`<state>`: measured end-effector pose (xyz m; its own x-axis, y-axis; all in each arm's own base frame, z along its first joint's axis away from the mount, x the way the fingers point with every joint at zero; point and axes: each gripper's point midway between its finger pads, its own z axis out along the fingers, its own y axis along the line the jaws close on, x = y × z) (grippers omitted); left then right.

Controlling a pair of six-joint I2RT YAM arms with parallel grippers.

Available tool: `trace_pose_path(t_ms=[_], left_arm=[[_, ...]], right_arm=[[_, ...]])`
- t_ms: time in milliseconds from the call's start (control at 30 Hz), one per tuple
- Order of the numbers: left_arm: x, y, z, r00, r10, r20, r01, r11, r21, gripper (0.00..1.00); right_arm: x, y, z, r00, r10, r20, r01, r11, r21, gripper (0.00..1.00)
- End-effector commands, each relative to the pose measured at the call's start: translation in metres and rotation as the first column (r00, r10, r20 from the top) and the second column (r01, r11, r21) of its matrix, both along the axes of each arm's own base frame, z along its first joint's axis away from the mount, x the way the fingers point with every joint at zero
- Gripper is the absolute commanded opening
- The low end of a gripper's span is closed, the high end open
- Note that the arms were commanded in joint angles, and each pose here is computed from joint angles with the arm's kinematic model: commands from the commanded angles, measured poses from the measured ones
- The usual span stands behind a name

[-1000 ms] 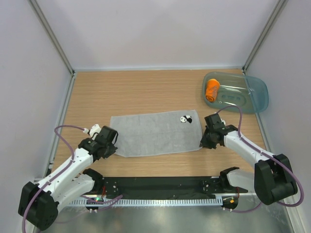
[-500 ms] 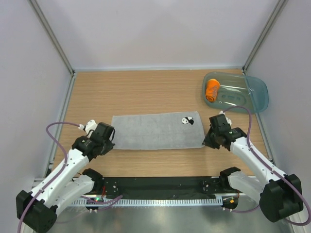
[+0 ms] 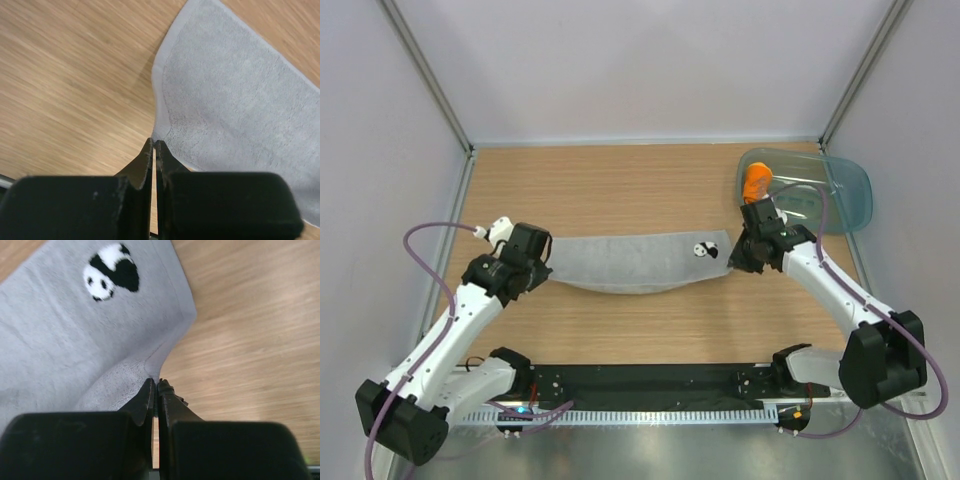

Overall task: Roll the towels
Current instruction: Fold the towel

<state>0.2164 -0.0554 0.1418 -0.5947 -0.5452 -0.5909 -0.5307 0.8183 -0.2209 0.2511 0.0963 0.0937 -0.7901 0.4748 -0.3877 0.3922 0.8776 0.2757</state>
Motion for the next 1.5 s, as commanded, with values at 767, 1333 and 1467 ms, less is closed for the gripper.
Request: trace_pose_path(t_ms=[767, 1333, 1467], left_arm=[[0.133, 0.015, -0.021, 0.993, 0.023, -0.117, -0.011, 0.995, 0.102, 0.00], [0.165, 0.028, -0.060, 0.974, 0.070, -0.216, -0.038, 0.988, 0.150, 0.00], [0.169, 0.033, -0.069, 0.963, 0.078, -0.257, -0.039, 0.988, 0.152, 0.13]], right_arm=[[0.127, -0.003, 0.000, 1.000, 0.011, 0.018, -0.010, 0.998, -0.055, 0.01], [0.162, -0.002, -0.030, 0.999, 0.028, -0.043, -0.030, 0.998, -0.046, 0.04], [0.170, 0.001, -0.026, 0.998, 0.052, -0.045, -0.054, 0.998, -0.040, 0.41]])
